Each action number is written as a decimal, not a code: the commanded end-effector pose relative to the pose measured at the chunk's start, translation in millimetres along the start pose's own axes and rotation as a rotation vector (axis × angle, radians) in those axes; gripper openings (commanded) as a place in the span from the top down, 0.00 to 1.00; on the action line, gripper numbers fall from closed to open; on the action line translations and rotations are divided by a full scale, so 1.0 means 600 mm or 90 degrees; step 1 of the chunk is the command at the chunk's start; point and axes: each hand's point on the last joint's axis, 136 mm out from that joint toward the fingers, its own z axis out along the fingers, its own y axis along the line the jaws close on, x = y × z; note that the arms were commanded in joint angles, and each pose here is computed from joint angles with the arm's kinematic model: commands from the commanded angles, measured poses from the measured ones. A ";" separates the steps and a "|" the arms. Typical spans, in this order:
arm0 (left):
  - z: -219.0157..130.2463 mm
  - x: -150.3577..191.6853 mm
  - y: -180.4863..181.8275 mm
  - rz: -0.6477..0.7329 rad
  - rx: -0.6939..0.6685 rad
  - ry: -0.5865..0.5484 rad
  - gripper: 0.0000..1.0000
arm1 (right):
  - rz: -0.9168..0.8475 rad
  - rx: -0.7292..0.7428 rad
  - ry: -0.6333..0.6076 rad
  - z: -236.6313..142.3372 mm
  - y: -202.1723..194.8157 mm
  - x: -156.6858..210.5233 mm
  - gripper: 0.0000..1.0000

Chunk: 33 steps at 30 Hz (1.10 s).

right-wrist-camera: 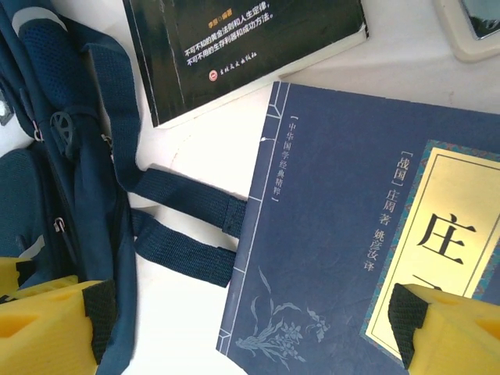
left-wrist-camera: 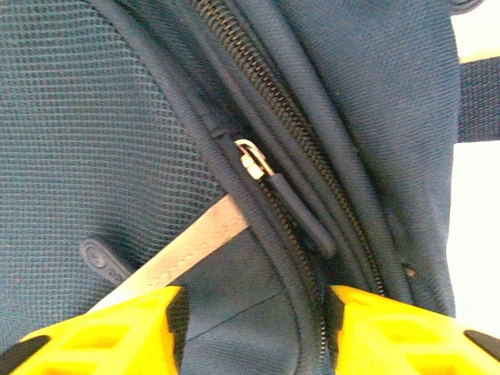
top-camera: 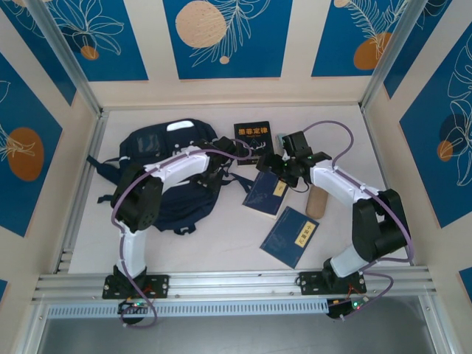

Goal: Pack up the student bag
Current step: Pick up the student bag from the center of the table.

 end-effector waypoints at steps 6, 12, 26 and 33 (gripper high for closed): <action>0.013 0.026 0.023 0.029 -0.066 0.053 0.59 | -0.011 -0.025 0.003 -0.007 0.000 0.010 0.08; 0.021 0.030 0.019 0.035 -0.063 0.066 0.51 | -0.023 -0.033 0.004 -0.006 0.006 0.007 0.08; -0.109 0.010 0.074 -0.014 -0.075 -0.064 0.93 | -0.201 -0.111 -0.001 -0.006 0.081 -0.004 0.10; -0.214 0.015 0.132 -0.053 -0.089 -0.169 1.00 | -0.269 -0.198 -0.007 0.004 0.145 0.005 0.20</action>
